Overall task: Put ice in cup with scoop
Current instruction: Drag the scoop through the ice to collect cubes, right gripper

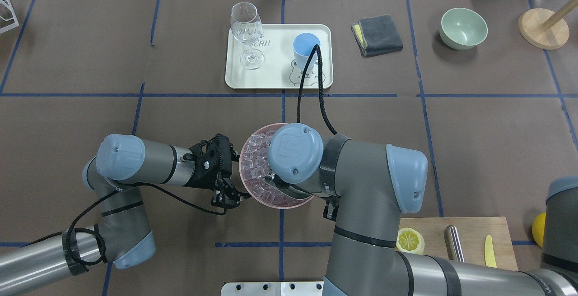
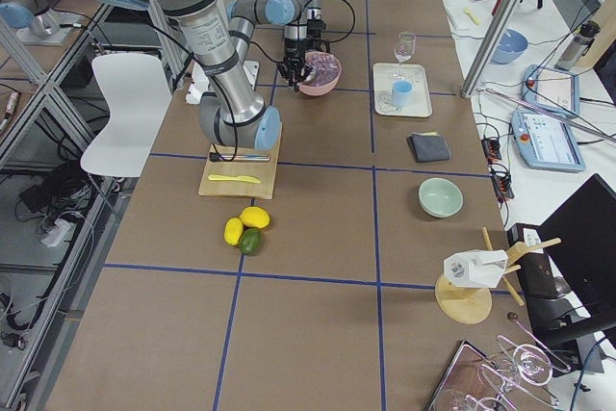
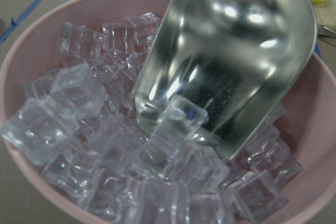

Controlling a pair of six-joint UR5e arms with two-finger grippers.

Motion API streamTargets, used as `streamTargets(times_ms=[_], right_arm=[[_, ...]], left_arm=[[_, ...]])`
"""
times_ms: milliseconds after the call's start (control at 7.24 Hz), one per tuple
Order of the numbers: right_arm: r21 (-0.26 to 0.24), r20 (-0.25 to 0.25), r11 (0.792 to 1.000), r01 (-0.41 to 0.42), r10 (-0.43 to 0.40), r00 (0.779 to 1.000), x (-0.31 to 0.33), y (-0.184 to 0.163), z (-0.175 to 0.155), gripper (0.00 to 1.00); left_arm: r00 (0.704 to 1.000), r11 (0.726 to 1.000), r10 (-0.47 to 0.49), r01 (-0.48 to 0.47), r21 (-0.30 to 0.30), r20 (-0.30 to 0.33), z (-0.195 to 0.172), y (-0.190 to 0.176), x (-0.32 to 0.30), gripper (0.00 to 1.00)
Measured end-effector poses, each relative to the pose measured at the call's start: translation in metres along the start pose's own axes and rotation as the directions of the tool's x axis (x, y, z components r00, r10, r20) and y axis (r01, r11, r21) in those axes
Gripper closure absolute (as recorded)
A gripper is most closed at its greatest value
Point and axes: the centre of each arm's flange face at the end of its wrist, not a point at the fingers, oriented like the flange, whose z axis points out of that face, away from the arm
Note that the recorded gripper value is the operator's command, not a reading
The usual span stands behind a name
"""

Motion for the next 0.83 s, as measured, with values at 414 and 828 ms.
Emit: streamTargets(times_ms=[414,828], right_arm=[[0.040,0.040,0.999,-0.029,0.028,0.999,0.009,0.004,0.008,1.00],[0.101,0.107,0.992,-0.074,0.063,0.992,0.014,0.010,0.020,1.00]], left_arm=[[1.000,1.000,0.000,0.000,0.000,0.000,0.000,0.000,0.000,0.01],[1.000,1.000,-0.001,0.001,-0.001,0.002,-0.001,0.001,-0.001,0.01]])
